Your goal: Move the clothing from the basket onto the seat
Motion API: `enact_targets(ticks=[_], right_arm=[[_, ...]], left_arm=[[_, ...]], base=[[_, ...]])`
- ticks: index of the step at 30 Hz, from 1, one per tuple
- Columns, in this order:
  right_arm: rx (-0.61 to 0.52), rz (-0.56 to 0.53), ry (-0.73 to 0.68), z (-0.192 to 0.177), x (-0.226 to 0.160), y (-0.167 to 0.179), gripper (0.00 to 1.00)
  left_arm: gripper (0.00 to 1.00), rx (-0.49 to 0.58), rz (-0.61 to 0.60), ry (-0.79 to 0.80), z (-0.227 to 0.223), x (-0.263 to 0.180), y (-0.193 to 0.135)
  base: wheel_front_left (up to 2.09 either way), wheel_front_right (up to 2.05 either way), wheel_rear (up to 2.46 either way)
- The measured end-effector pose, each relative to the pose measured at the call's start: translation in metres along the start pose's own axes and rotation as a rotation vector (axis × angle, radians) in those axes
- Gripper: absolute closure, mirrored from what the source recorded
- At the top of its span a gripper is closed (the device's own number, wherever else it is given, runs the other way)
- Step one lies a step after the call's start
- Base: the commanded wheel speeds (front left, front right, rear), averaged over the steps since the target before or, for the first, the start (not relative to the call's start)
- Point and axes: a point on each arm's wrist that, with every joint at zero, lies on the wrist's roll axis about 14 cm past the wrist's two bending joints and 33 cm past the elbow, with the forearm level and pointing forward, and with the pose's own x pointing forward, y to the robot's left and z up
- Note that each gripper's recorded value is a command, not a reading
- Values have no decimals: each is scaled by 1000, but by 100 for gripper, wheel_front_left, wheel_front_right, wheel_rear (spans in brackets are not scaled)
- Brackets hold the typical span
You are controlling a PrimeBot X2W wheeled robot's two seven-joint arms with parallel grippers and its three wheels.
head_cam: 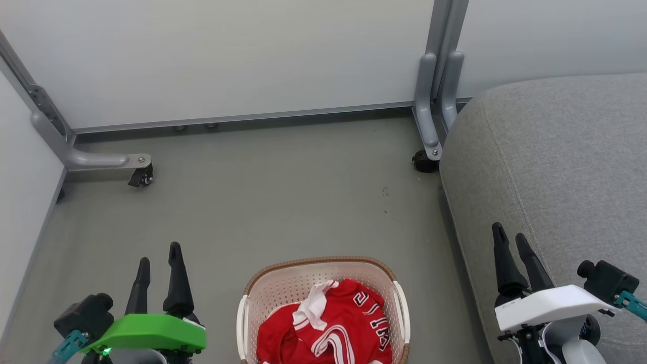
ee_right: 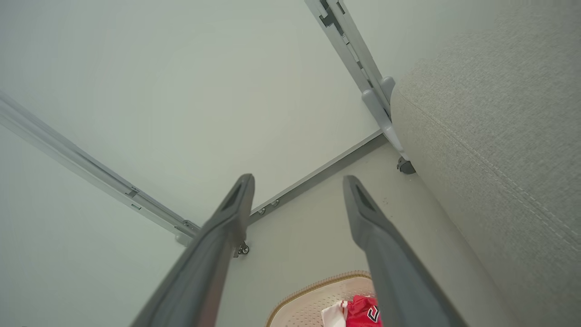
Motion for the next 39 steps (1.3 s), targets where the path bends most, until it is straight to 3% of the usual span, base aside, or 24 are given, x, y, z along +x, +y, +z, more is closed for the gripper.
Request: enact_targets(ticks=[39], right_arm=[[-354, 128, -4, -14, -17, 30, 0]], left_arm=[[0, 356, -160, -88, 2, -19, -36]], base=[[0, 0, 0]])
